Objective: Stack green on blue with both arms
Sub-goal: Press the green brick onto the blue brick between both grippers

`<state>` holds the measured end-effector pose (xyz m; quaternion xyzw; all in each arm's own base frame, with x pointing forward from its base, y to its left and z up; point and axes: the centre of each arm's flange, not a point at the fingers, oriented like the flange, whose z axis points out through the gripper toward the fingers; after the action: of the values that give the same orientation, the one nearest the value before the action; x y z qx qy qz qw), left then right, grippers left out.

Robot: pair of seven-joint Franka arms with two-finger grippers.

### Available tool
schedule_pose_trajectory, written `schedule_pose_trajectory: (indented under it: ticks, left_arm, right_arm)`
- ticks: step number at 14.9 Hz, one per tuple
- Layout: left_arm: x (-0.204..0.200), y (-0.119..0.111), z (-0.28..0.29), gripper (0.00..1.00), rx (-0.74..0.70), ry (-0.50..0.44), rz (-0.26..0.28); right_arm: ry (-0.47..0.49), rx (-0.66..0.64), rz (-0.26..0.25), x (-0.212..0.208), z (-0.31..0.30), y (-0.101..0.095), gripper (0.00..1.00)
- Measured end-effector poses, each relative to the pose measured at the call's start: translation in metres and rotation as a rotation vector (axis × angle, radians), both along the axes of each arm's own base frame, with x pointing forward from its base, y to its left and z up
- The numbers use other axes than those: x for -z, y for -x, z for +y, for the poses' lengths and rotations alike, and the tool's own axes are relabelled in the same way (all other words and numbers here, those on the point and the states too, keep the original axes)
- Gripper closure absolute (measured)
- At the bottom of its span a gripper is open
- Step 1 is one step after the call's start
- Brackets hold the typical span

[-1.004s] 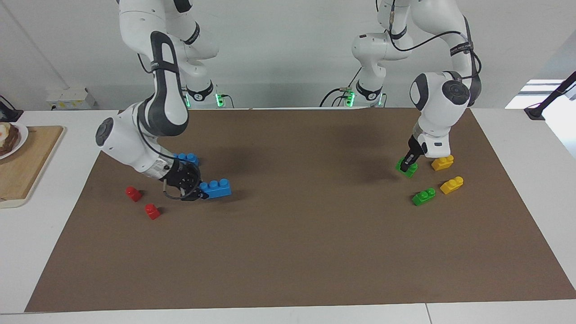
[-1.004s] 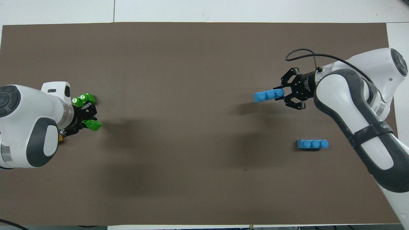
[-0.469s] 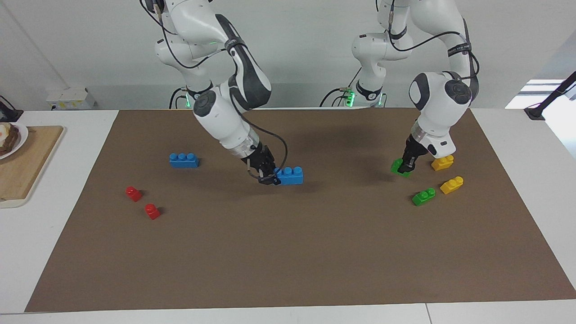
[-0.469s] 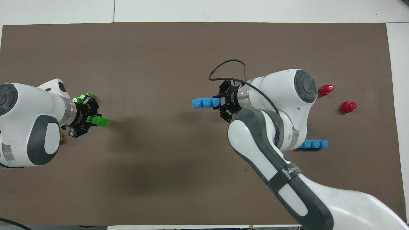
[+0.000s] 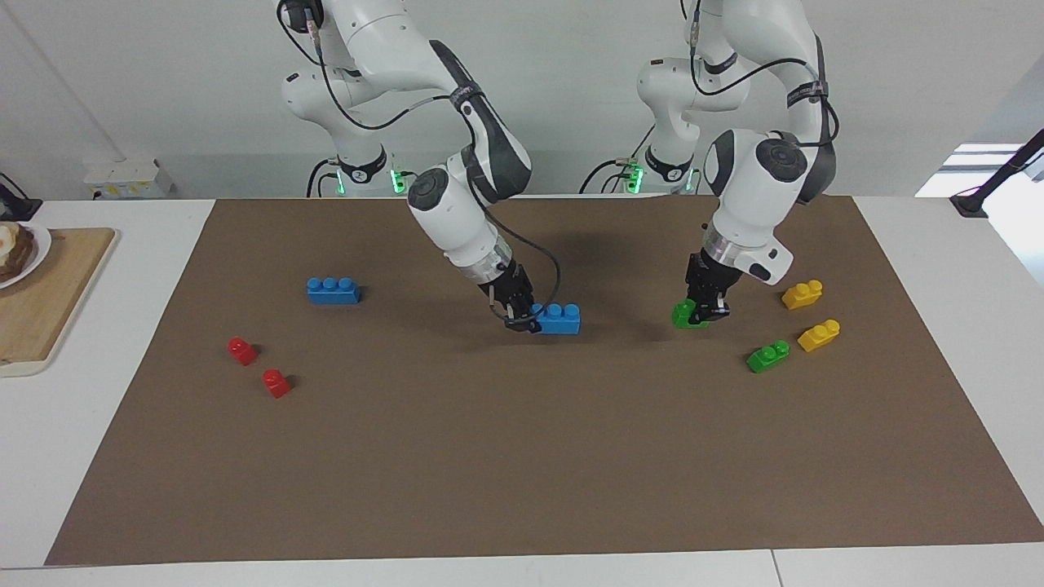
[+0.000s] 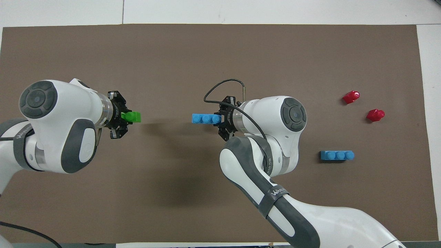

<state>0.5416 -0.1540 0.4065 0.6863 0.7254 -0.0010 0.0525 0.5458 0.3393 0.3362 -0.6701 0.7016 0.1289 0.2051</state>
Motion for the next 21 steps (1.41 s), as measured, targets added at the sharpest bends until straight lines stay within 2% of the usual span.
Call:
schedule_pose_trajectory:
  ticks: [3,8,15,21]
  left_arm:
    - [-0.012,0.001,-0.036,0.66,-0.121,-0.003,-0.017]
    - [-0.023,0.010,-0.091,0.66,-0.209,0.012,-0.018]
    - [-0.004,0.046,-0.168,0.66,-0.121,-0.002,0.018]
    - [0.011,0.050,-0.174,0.66,-0.110,-0.013,0.033]
  right_arm:
    - [0.013,0.001,-0.008,0.017,0.008,0.004,0.66]
    - [0.031,-0.013,-0.019,0.034,0.020,0.017,0.66]
    - [0.000,-0.051,-0.017,0.052,0.021,0.023,0.66]
    - [-0.001,-0.052,-0.027,0.057,0.020,0.023,0.66]
